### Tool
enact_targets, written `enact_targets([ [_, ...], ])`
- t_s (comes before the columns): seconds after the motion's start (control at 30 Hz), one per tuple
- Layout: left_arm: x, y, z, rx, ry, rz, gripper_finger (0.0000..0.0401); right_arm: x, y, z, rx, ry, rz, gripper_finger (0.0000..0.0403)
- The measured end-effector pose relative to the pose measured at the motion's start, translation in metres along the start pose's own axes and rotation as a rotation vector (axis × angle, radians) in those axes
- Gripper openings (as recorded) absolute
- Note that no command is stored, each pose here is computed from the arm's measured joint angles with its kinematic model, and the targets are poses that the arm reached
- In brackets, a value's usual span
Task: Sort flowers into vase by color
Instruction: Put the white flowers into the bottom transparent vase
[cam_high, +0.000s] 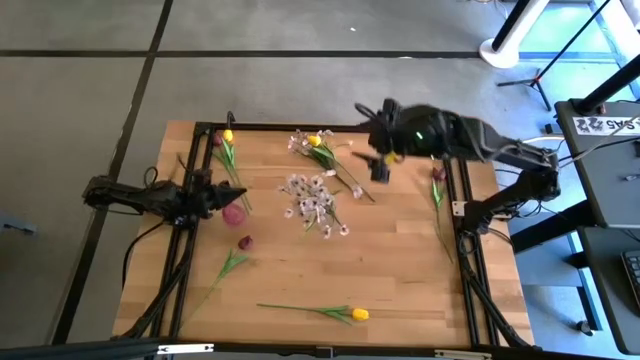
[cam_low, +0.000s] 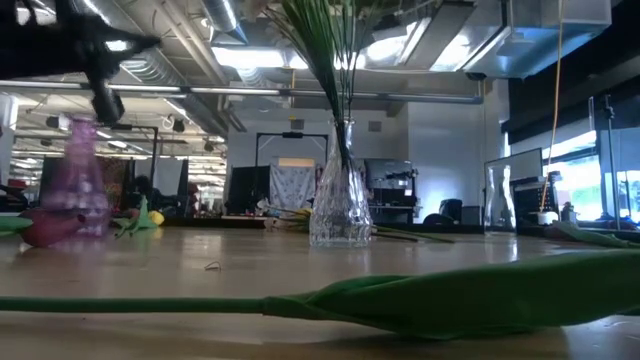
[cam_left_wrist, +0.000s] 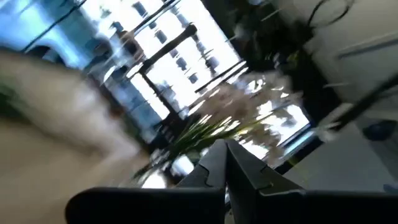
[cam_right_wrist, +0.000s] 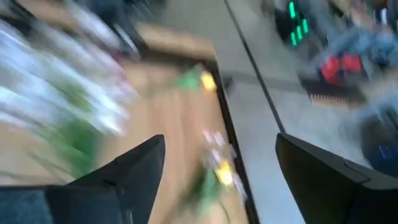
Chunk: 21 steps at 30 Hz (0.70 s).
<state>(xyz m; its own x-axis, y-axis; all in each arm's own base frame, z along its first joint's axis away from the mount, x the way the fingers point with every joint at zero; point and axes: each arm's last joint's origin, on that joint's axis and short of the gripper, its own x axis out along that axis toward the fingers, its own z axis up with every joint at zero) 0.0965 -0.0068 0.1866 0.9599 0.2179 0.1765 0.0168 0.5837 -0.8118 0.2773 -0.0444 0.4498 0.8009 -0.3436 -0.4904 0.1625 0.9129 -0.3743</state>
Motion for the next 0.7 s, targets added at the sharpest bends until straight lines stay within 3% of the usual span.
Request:
enact_targets([
  [0.1,0.004,-0.01,0.007,0.004,-0.004,0.025,0.0,0.022,-0.024,-0.024,-0.002,0.115,-0.007,0.0294],
  [0.2,0.007,-0.028,0.021,0.085,-0.056,0.041,0.0,0.051,-0.042,-0.054,-0.01,0.204,0.013,0.0285],
  [0.37,0.01,-0.048,0.04,0.209,-0.13,0.108,0.0,0.095,-0.057,-0.094,-0.022,0.248,0.033,0.0278],
  [0.6,0.006,-0.075,0.065,0.246,-0.223,0.109,0.0,0.16,-0.032,-0.139,-0.047,0.212,0.241,0.0277],
  [0.7,0.005,-0.083,0.074,0.295,-0.248,0.16,0.0,0.184,-0.019,-0.153,-0.06,0.194,0.303,0.027],
])
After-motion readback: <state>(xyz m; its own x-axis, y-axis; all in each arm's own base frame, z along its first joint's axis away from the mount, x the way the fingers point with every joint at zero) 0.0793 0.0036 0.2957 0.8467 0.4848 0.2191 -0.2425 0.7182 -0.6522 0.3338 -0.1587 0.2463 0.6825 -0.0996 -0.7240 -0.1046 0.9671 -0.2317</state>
